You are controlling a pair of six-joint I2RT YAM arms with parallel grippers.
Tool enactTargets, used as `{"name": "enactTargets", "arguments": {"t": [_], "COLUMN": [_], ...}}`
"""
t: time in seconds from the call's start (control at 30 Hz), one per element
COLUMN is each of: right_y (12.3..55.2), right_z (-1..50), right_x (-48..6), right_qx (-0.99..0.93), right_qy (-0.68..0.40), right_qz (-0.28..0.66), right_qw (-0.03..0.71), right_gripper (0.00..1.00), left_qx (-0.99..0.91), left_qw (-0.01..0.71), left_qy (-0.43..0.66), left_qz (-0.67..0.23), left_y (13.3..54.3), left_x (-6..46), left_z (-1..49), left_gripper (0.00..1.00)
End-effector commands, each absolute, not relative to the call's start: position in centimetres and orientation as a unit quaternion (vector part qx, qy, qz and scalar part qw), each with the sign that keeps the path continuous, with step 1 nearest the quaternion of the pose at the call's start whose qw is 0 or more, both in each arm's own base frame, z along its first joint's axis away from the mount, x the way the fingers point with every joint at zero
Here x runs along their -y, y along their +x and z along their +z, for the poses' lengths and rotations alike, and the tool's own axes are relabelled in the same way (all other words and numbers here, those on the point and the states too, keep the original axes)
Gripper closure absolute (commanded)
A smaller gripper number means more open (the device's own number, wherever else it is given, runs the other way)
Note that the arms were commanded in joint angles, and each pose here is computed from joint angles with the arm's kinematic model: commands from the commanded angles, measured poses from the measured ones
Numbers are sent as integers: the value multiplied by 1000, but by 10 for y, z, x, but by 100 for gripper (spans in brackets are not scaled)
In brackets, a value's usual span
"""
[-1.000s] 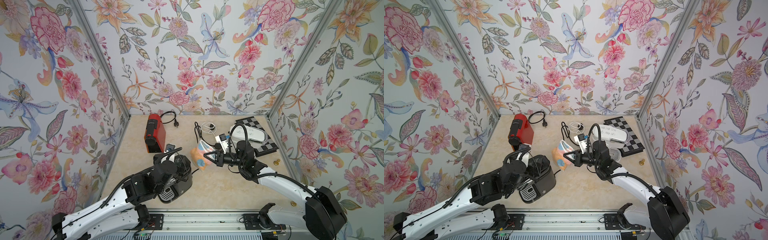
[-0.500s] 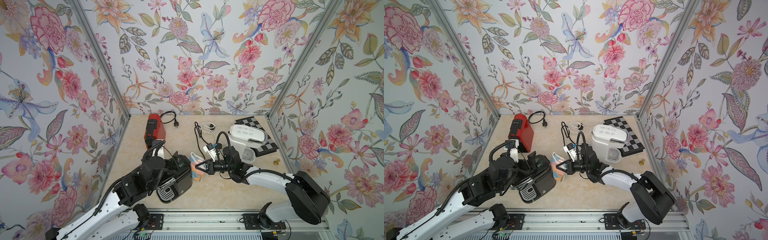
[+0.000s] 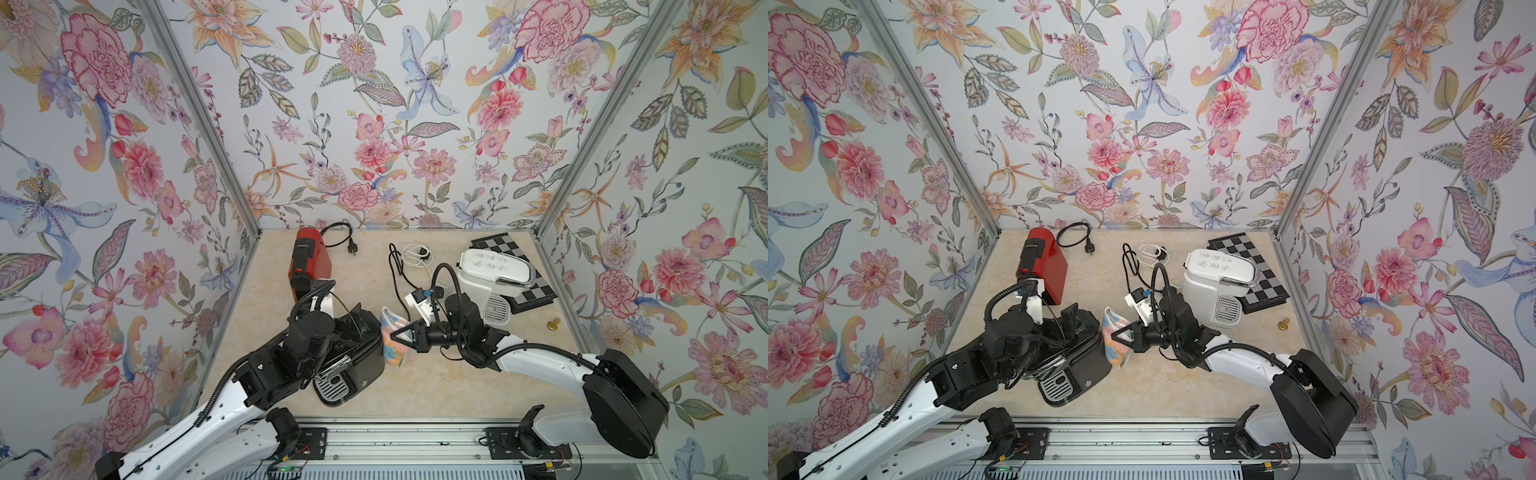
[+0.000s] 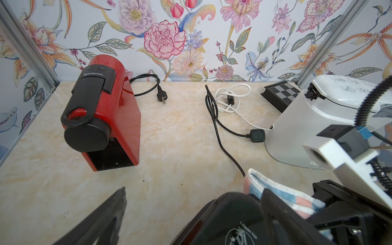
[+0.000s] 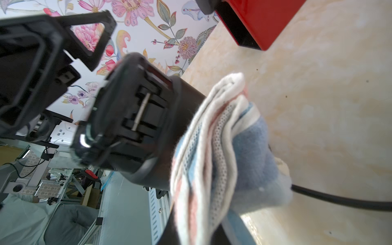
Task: Wipe the surface of a coffee machine
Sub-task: Wipe the dirt from the surface of the coffee machine.
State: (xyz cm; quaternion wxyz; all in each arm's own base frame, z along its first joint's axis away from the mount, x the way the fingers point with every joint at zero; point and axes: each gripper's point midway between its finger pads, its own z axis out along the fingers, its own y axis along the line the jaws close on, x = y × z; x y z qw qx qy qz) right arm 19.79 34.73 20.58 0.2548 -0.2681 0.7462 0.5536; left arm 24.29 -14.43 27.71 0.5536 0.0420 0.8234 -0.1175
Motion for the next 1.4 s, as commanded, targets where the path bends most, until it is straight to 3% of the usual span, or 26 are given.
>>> {"name": "enactTargets", "arguments": {"t": [0.0, 0.17, 0.5, 0.93, 1.37], "right_y": [190, 194, 235, 220, 248], "right_z": [249, 249, 175, 278, 220], "right_x": [-346, -344, -362, -349, -383], "right_qx": [-717, -727, -761, -697, -702], "right_qy": [-297, -297, -279, -345, -351], "right_qz": [561, 542, 531, 541, 570], "right_qw": [289, 299, 248, 320, 243], "right_gripper": [100, 100, 100, 100, 100], "left_qx": [-823, -827, -824, -816, -815], "left_qw": [553, 547, 549, 561, 561], "left_qy": [39, 40, 39, 29, 35], "left_qz": [-121, -125, -130, -135, -139], "left_y": [246, 248, 246, 245, 246], "left_x": [144, 147, 145, 137, 140], "left_z": [274, 265, 265, 277, 277], "left_gripper": [1, 1, 1, 1, 1]}}
